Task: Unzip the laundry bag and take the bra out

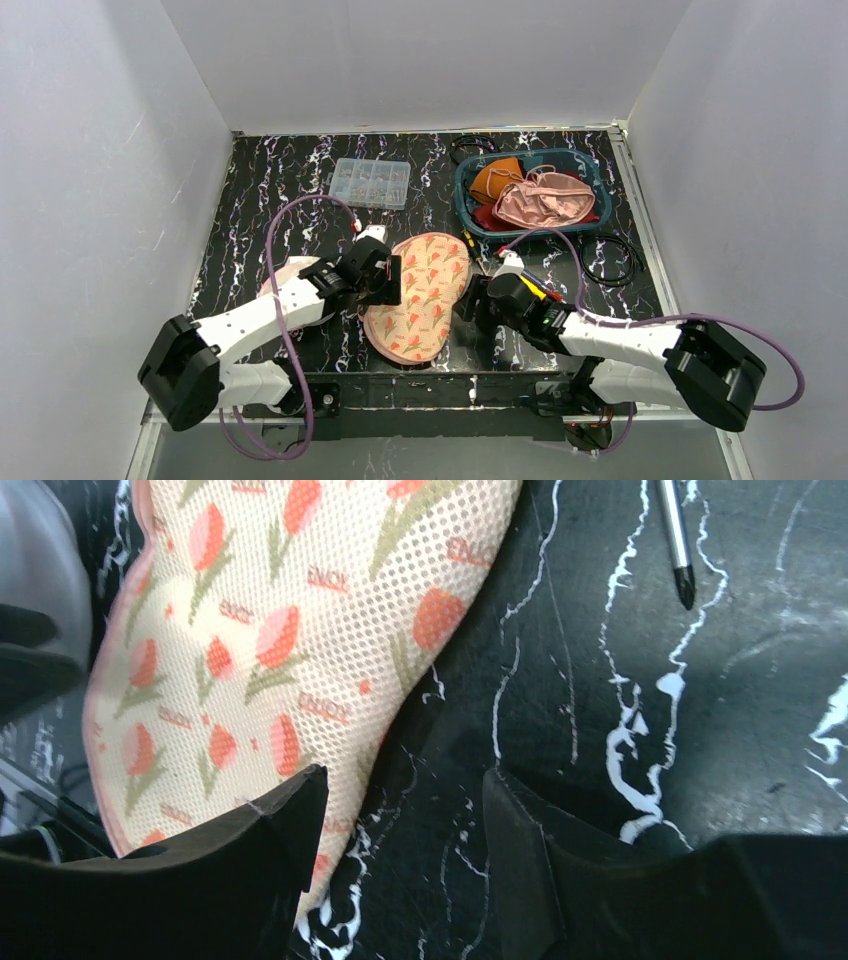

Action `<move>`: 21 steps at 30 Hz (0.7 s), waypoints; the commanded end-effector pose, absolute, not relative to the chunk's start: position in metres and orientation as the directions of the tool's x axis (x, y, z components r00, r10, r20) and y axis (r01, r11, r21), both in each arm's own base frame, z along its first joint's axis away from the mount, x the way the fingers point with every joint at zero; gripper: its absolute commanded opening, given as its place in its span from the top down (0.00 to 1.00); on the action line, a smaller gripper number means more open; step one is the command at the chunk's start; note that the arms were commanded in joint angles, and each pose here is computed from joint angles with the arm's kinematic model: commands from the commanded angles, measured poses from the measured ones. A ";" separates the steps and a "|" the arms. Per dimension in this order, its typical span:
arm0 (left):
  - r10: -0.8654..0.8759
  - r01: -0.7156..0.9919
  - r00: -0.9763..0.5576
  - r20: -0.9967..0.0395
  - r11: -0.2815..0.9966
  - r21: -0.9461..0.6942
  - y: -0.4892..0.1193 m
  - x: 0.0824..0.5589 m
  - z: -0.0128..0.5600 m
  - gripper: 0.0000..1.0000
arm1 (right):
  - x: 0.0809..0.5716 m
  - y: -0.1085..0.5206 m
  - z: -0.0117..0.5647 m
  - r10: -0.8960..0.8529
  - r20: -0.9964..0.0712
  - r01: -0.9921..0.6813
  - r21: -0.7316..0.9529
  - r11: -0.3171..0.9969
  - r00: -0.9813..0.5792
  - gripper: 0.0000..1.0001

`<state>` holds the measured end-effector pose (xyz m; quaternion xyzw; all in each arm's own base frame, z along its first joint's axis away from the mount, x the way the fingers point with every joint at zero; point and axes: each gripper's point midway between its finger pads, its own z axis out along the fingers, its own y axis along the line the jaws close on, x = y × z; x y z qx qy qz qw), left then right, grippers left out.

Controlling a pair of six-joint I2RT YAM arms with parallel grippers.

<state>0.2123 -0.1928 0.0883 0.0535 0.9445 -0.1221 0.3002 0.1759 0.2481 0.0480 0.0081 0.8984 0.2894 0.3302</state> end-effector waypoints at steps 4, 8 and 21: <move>-0.021 0.086 -0.841 -0.541 0.981 -0.173 -0.181 0.215 0.051 0.32 | 0.197 0.274 0.059 0.307 -0.590 -0.151 0.600 0.786 -0.747 0.38; -0.047 0.062 -0.842 -0.538 0.981 -0.182 -0.177 0.214 0.043 0.30 | 0.202 0.284 0.049 0.285 -0.577 -0.143 0.584 0.799 -0.765 0.44; -0.064 0.098 -0.859 -0.508 0.953 -0.286 -0.189 0.198 0.034 0.30 | 0.204 0.307 0.015 0.196 -0.521 -0.134 0.530 0.837 -0.831 0.53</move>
